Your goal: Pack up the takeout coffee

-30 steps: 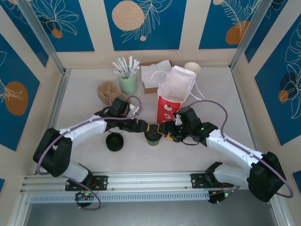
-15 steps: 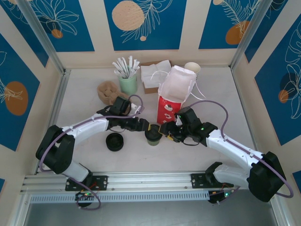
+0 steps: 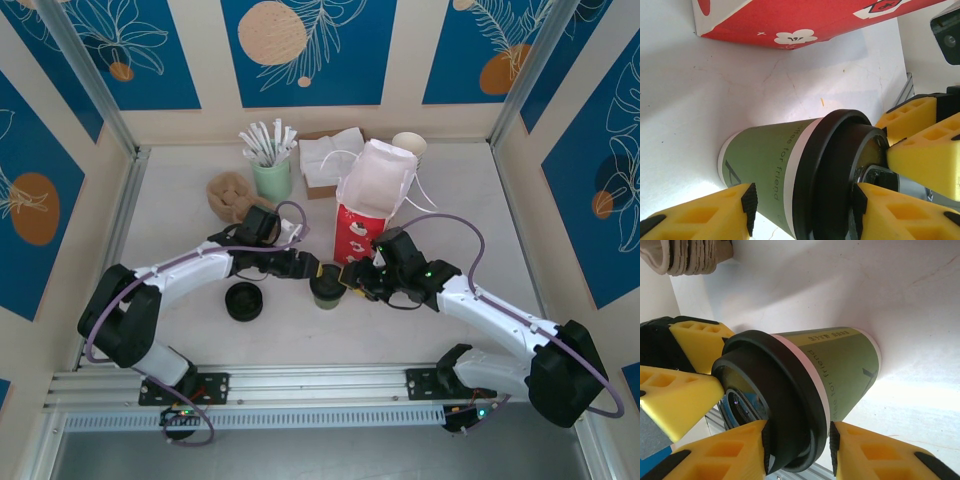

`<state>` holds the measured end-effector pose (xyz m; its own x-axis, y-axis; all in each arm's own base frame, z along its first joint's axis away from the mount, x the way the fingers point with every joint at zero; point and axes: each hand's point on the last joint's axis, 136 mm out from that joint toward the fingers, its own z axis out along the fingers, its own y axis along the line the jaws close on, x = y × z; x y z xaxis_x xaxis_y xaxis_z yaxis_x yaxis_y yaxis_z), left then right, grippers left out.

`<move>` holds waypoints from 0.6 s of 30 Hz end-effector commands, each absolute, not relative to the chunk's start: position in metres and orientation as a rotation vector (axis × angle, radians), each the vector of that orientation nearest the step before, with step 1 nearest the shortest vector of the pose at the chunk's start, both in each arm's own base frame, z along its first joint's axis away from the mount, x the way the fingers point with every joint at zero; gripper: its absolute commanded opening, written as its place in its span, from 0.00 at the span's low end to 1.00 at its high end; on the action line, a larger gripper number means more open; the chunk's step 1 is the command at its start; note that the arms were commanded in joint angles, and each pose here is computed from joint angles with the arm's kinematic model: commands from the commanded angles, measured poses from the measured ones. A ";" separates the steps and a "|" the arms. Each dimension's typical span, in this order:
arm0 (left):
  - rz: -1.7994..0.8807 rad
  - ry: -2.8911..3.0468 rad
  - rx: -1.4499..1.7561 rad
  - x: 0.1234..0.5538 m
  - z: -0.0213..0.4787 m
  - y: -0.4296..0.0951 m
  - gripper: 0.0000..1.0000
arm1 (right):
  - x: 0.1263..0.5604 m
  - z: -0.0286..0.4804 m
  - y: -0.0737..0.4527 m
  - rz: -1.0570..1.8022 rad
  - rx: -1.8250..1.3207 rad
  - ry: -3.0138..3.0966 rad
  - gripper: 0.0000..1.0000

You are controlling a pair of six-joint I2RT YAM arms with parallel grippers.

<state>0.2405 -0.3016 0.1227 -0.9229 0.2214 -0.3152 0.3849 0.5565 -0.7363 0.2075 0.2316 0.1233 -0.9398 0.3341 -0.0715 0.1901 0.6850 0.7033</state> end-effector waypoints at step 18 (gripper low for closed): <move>-1.264 2.732 0.435 0.209 0.065 -0.283 0.47 | 0.191 0.085 0.214 0.892 0.488 2.826 0.36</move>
